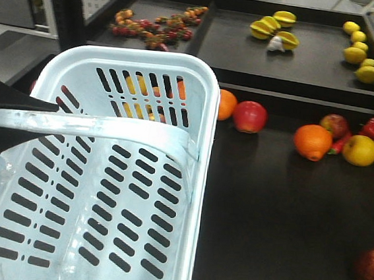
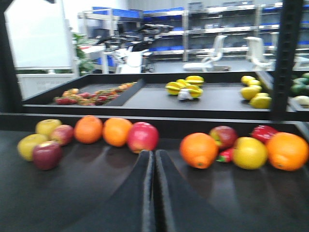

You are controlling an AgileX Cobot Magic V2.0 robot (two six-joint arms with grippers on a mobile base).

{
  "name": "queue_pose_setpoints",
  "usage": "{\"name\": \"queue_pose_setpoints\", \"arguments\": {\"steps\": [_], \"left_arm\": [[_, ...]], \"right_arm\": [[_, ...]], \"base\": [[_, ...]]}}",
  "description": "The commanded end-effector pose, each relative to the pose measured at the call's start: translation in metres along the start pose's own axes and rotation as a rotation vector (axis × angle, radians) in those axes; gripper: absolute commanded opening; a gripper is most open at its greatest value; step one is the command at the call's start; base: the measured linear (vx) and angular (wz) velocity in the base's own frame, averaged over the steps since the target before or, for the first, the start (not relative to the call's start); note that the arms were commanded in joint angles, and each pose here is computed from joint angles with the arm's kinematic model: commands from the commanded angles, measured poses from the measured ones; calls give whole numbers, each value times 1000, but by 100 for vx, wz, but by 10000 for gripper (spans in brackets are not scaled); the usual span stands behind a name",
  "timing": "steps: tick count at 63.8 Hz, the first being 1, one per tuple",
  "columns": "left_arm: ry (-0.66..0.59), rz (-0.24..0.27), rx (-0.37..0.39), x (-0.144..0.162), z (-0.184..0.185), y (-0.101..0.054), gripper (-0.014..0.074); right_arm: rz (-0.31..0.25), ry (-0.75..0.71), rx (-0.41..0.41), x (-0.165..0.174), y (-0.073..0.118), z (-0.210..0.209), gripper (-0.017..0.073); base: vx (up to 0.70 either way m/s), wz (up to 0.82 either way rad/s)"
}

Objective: Pick three apples into basket with both arms
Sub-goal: 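Approach the fruit table and stop beside the red apples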

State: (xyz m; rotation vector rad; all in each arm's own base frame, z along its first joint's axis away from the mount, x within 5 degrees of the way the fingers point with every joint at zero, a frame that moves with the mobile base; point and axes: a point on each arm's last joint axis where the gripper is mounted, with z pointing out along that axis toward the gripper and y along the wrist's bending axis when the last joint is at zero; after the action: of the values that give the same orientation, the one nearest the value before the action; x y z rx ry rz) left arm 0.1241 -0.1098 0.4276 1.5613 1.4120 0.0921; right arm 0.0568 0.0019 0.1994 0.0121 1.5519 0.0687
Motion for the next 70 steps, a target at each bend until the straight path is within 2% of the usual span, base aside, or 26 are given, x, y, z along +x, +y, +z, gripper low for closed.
{"name": "queue_pose_setpoints", "arguments": {"steps": [1,33,70], "left_arm": [[-92,-17,-107,-11,-12,12,-6],[-92,-17,-107,-11,-12,12,-6],[-92,-17,-107,-11,-12,12,-6]], "right_arm": [[-5,-74,-1,-3,0,-1,-9],[-5,-75,-1,-3,0,-1,-9],[-5,-75,-1,-3,0,-1,-9]], "base": [[7,-42],[6,-27],[1,-5]]}}
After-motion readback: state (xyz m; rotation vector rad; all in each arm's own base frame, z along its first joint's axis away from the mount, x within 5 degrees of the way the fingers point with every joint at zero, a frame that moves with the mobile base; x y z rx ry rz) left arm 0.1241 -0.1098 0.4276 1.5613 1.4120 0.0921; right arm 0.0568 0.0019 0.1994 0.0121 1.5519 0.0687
